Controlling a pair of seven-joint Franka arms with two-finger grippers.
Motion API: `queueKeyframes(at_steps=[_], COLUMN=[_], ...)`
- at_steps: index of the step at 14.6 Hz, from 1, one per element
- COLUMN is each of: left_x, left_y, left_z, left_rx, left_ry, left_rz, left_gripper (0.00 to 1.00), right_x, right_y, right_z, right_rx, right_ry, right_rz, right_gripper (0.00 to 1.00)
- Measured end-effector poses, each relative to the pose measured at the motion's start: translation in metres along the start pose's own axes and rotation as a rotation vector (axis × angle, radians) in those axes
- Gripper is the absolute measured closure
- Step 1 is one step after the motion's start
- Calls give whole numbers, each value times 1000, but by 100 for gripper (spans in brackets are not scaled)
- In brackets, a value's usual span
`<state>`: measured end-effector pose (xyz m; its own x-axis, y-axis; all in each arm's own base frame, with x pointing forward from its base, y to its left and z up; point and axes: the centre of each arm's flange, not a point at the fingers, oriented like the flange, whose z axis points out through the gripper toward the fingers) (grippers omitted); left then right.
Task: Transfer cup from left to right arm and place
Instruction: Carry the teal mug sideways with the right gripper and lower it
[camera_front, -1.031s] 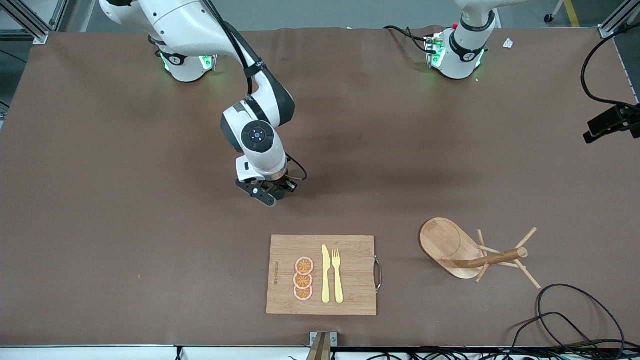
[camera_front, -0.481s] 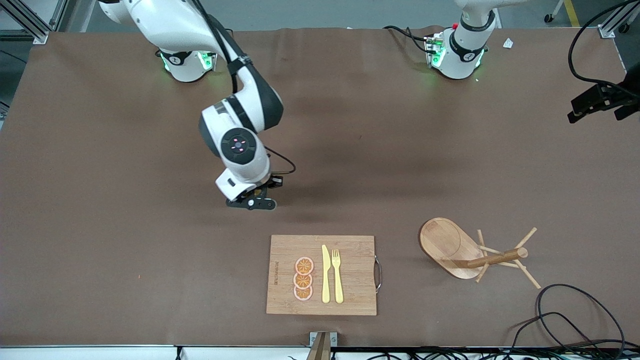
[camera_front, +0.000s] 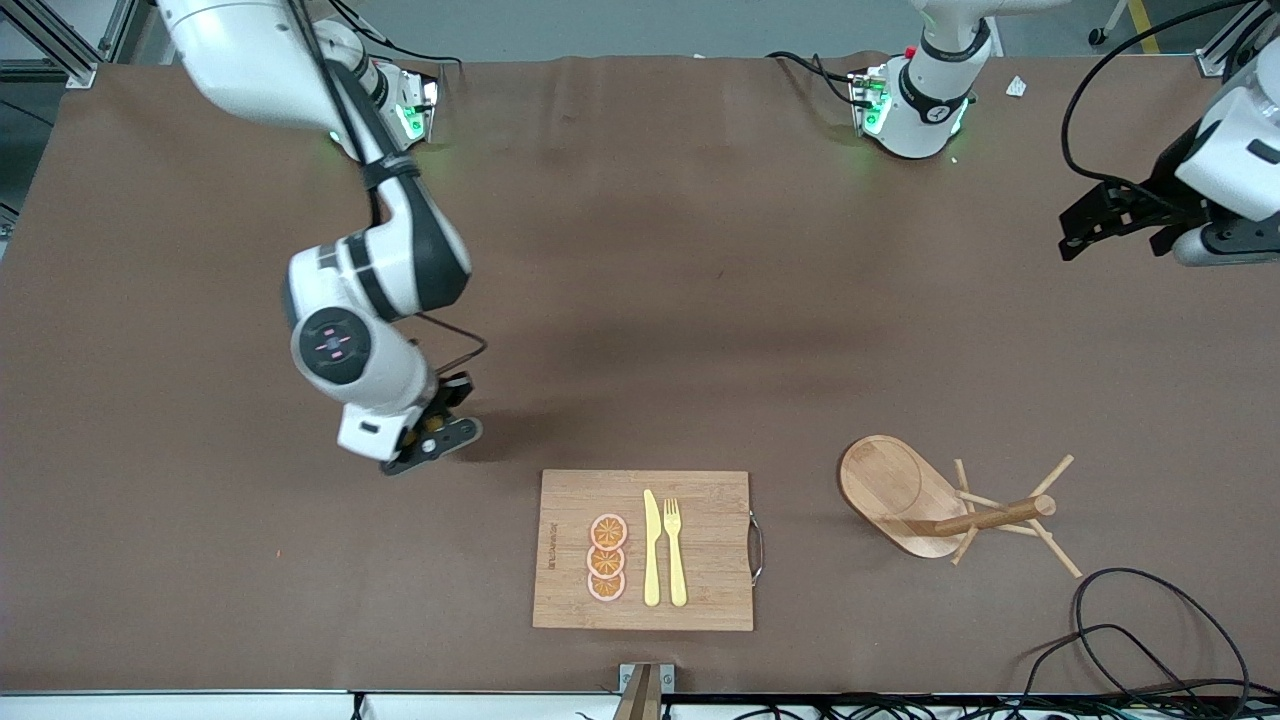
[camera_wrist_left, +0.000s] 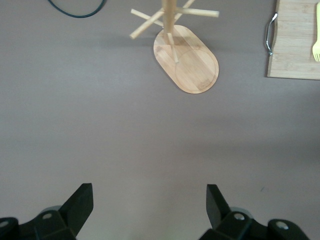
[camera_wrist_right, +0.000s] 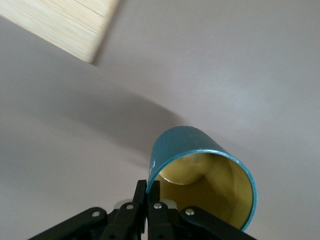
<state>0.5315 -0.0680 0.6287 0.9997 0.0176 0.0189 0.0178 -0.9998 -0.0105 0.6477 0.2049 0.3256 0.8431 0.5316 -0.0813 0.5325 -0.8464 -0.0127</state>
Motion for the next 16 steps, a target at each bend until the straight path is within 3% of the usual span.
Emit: queueKeyframes(at_steps=[4, 8, 16], left_x=[1, 1, -2], left_y=[9, 8, 5], left_z=[6, 5, -3], left_rx=[0, 0, 2], left_ry=[-11, -10, -17], left_rz=[16, 18, 15], left_gripper=[0, 0, 0], right_x=[-25, -57, -88], right_y=[71, 115, 139], right_z=[29, 65, 85], right_rx=[-19, -99, -136], right_ry=[48, 11, 51], right_rz=[-146, -255, -293], right_gripper=[96, 96, 93])
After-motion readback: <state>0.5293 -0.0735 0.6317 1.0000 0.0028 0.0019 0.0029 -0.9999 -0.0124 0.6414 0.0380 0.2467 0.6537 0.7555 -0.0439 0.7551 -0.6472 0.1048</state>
